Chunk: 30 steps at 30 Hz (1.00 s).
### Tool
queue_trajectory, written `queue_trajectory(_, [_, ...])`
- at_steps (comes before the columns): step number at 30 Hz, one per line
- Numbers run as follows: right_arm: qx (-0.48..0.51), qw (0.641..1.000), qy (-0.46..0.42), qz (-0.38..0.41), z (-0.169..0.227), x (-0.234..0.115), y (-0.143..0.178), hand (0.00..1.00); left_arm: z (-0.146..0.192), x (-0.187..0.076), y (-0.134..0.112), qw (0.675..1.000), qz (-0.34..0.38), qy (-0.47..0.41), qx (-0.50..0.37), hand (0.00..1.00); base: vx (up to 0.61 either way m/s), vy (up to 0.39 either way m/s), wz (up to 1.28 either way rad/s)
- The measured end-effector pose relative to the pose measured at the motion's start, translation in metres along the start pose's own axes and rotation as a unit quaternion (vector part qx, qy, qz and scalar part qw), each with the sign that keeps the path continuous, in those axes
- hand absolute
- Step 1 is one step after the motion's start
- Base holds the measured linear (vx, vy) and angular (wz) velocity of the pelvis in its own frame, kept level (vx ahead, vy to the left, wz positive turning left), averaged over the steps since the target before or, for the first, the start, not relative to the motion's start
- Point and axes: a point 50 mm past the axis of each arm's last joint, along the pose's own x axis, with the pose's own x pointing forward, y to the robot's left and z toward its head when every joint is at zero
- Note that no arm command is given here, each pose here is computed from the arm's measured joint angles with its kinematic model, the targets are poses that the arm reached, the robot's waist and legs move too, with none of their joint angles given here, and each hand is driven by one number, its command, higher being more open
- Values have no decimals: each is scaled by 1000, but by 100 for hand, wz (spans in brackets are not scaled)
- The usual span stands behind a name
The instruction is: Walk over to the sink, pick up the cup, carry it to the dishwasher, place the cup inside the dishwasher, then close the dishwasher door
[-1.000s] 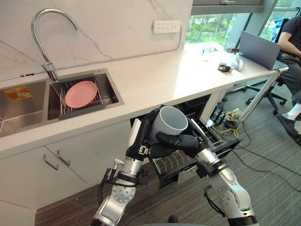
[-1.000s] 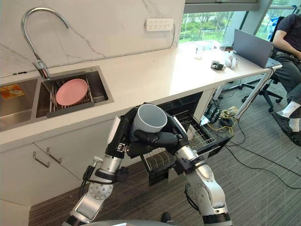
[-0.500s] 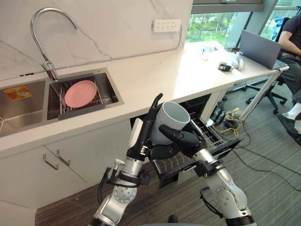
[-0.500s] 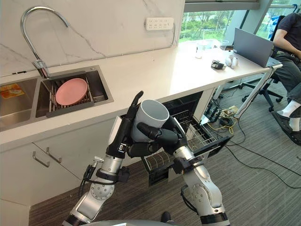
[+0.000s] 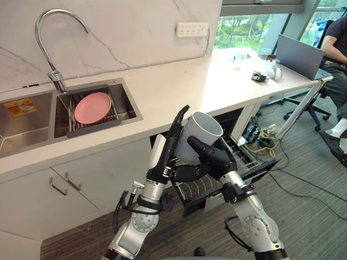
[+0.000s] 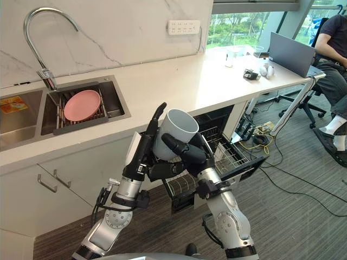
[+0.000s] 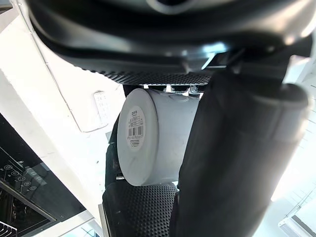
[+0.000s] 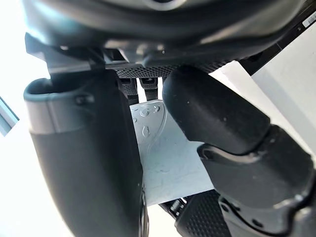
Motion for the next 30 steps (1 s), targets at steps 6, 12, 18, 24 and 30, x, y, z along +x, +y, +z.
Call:
queue_trajectory(6, [36,991,-99,-82,19,-4,-18,0,-3,-10,-2,1000,11,22,-2,100,0,0,4])
queue_trajectory(12, [36,978,-164,-122,39,-14,-32,0,-12,-16,18,997,64,48,6,100,0,0,1])
queue_trajectory(18, [29,978,-162,-127,38,-15,-33,0,-15,-18,29,993,100,60,7,100,-10,8,7])
queue_trajectory(24, [-50,975,-114,-185,33,-23,-54,0,-28,-37,45,977,175,121,-28,100,-10,13,9])
queue_trajectory(30, [-139,954,-17,-266,19,-41,-91,0,-79,-100,45,925,209,315,-26,100,-1,12,19])
